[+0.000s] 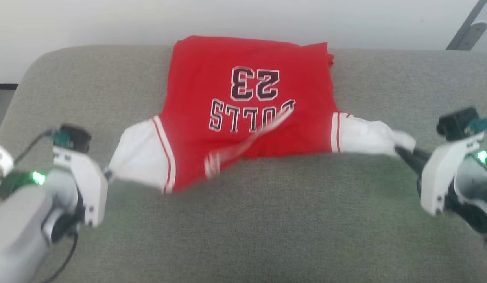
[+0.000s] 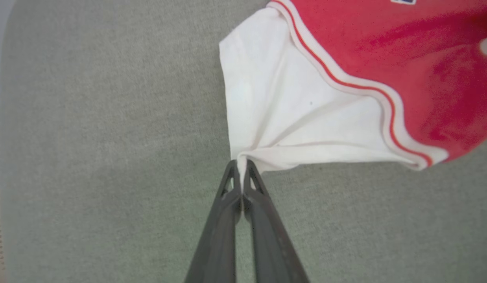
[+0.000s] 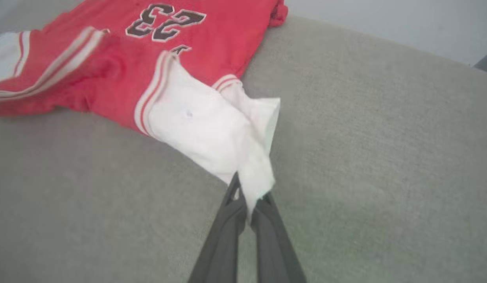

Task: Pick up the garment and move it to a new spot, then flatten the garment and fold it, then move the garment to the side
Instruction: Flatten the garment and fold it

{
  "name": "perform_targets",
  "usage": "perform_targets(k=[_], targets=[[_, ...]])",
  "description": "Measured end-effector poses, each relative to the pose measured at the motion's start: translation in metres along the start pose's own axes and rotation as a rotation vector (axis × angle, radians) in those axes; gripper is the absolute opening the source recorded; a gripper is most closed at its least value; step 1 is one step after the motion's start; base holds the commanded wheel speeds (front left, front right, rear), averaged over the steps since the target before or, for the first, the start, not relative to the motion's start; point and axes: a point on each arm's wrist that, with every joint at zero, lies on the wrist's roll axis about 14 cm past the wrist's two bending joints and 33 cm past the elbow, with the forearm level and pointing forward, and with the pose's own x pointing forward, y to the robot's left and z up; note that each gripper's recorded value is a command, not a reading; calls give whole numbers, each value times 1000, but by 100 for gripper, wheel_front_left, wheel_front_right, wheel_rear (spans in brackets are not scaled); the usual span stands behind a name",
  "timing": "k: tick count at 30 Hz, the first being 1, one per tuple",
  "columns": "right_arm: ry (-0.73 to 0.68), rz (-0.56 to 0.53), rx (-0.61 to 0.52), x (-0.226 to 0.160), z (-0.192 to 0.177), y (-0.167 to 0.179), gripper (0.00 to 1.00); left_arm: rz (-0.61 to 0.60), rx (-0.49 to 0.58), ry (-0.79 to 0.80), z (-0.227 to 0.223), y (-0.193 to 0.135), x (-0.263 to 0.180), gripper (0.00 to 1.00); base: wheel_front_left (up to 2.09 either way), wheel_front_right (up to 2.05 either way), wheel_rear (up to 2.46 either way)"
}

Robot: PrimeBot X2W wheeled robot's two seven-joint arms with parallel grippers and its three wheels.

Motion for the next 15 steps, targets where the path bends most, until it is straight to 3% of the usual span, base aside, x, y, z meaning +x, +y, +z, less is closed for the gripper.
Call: perform_targets(k=[7,15], targets=[[154,12,20,-39,-51,4,0,44,-9,129,-61,-4,-28,0,0,0,0],[320,20,92,-69,-101,15,0,66,-99,269,-108,-19,-54,0,0,0,0]])
